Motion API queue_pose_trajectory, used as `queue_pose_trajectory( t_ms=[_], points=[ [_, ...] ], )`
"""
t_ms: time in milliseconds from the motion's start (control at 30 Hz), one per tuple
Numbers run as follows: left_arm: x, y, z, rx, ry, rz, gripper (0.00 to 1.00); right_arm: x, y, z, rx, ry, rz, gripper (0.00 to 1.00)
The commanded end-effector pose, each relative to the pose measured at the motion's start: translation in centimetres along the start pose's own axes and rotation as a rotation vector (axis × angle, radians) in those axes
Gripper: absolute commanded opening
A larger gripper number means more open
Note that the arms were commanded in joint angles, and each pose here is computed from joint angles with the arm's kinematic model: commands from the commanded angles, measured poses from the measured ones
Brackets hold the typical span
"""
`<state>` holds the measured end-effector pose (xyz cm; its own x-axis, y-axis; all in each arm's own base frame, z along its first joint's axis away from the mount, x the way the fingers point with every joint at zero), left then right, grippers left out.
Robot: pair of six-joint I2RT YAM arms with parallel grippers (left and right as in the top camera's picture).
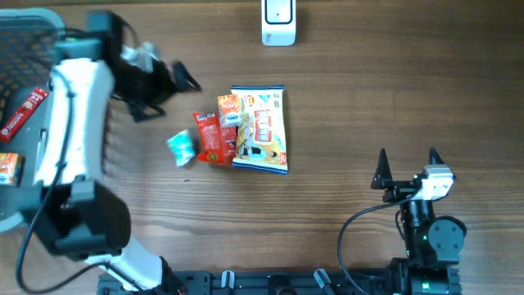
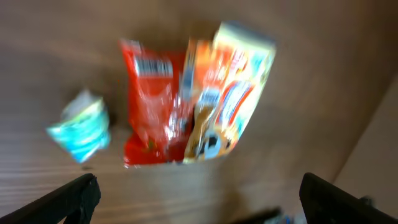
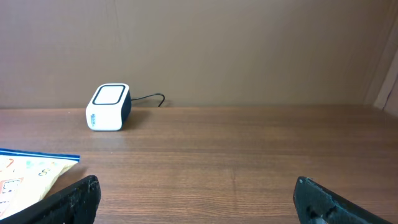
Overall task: Scan the item barcode
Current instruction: 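Carry the tissue pack out and drop it left of the bags, then reach the left gripper into the basket over the orange Kleenex pack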
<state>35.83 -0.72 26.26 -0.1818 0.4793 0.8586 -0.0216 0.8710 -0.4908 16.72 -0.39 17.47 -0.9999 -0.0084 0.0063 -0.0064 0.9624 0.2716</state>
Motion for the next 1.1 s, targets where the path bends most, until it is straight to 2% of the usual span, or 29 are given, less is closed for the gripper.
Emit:
queue_pose_trajectory(
  t_ms=[0,133,200,267,367,467,533,600,933,1067],
  points=[
    [8.2,-0.7,0.0,-0.043,-0.258,-0.021,1.0,0.0,0.0,0.0,0.011,-0.004,-0.005,1.0],
    [13.3,0.0,0.7,-0.051,-0.456,-0.075,1.0,0.0,0.0,0.0,0.011,-0.004,-0.005,1.0],
    [15.8,1.1,1.3,-0.03,-0.549,-0.156,1.0,0.0,0.0,0.0,0.011,-0.004,-0.005,1.0],
    [18.0,3.0,2.1,0.045,-0.627,-0.285,1.0,0.0,0.0,0.0,0.011,-0.004,-0.005,1.0],
    [20.8,7.4,3.6,0.272,-0.69,-0.574,1.0,0.0,0.0,0.0,0.011,-0.004,-0.005,1.0],
    [21.6,10.9,4.6,0.445,-0.676,-0.761,1.0,0.0,0.0,0.0,0.011,-0.004,-0.005,1.0],
    [21.3,13.2,5.0,0.562,-0.655,-0.805,1.0,0.0,0.0,0.0,0.01,-0.004,-0.005,1.0],
    [20.6,15.0,5.1,0.615,-0.614,-0.831,1.0,0.0,0.0,0.0,0.011,-0.004,-0.005,1.0],
    [14.5,24.6,4.5,0.766,-0.332,-0.89,1.0,0.0,0.0,0.0,0.011,-0.004,-0.005,1.0],
    [12.9,26.9,4.2,0.789,-0.286,-0.888,1.0,0.0,0.0,0.0,0.011,-0.004,-0.005,1.0]
  ],
)
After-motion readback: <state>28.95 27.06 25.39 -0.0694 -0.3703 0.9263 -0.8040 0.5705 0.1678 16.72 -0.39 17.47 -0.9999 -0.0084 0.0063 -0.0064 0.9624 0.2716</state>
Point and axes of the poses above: each gripper's point midway between its finger pads, its own x axis back along the fingers, its own y axis along the line the jaws close on, z = x × y, the point moved 8 cm from there along x, back along the fingers, and after that the axes turned 15 degrees about -x, right-handed, at the moved point
